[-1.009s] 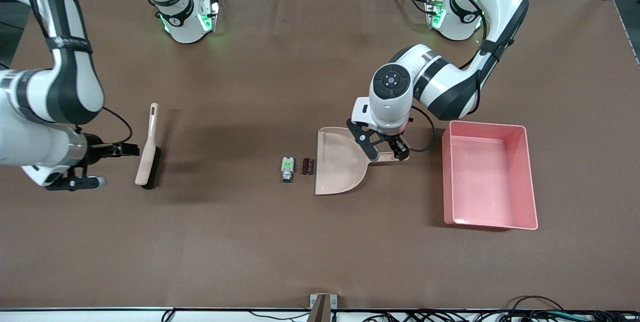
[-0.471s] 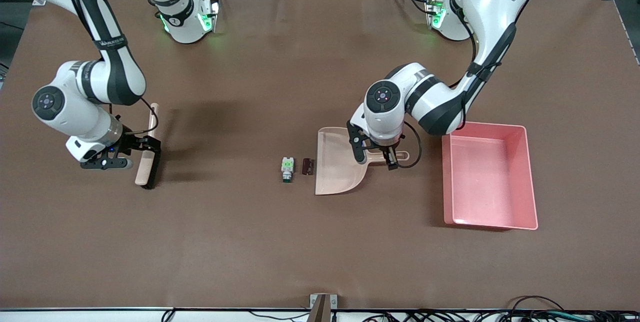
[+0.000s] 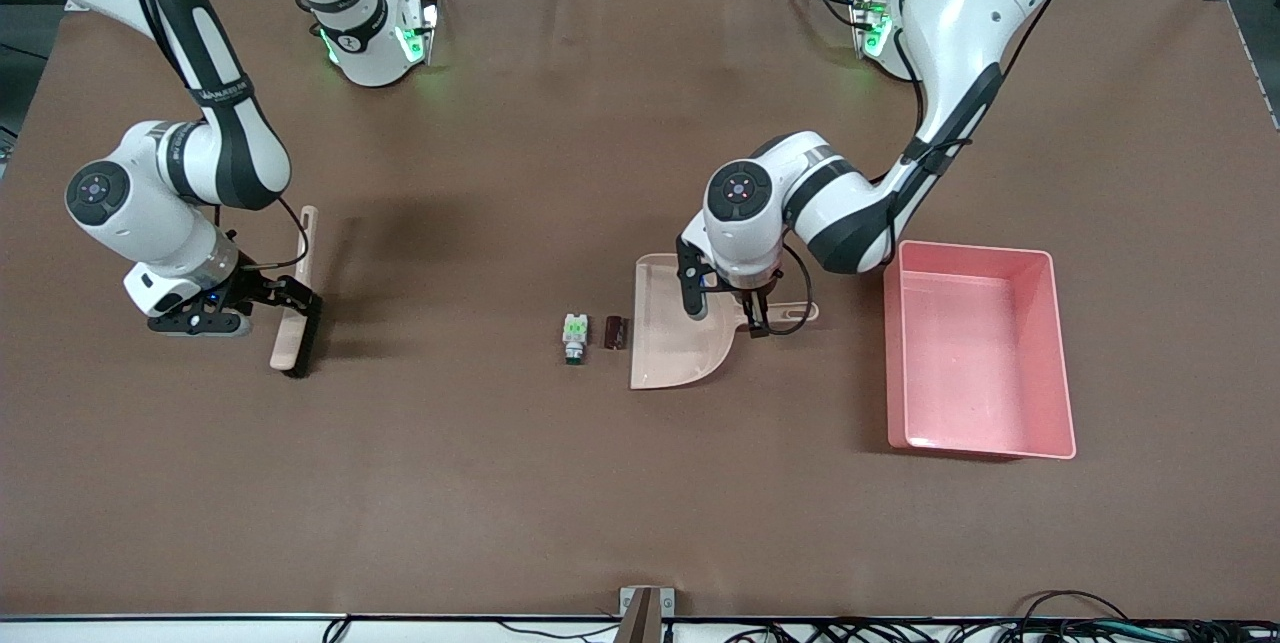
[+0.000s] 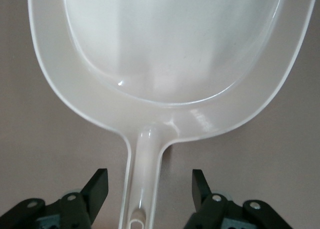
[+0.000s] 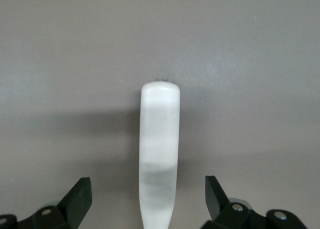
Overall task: Clean e-waste and dump in bin
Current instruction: 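Grasp the dustpan with the left gripper while the right gripper grasps the brush, then lift the brush with the right gripper and move it behind the switch, then sweep the switch and capacitor into the dustpan with the right gripper's brush, then lift the dustpan with the left gripper while the right gripper lowers the brush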
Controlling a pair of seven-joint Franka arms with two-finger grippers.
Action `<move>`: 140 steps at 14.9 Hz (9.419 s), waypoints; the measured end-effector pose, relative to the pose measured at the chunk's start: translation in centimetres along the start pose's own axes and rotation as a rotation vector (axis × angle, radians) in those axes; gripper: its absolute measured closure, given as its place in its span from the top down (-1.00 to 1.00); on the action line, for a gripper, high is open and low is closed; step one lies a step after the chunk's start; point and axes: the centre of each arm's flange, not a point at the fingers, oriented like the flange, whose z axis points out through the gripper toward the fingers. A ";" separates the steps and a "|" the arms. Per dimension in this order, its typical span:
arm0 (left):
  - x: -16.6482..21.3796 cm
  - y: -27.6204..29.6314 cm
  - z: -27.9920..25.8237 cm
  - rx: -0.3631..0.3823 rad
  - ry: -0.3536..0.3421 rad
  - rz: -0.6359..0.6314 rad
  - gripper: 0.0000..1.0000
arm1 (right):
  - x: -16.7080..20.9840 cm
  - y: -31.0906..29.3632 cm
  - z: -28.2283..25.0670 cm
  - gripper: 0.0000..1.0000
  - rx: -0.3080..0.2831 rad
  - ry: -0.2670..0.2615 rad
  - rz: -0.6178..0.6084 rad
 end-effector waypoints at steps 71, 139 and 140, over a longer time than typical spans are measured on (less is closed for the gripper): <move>4.2 0.6 2.1 0.049 -0.150 0.134 -0.33 | -0.7 -34.0 4.8 -0.14 0.172 -0.130 0.017; -17.1 -14.1 -13.6 0.110 0.018 -0.166 -0.33 | -1.0 -8.5 1.1 -0.14 0.020 -0.074 0.094; -19.8 -14.7 -14.8 0.102 0.005 -0.197 -0.33 | -1.4 -7.7 1.5 -0.14 0.019 -0.072 0.088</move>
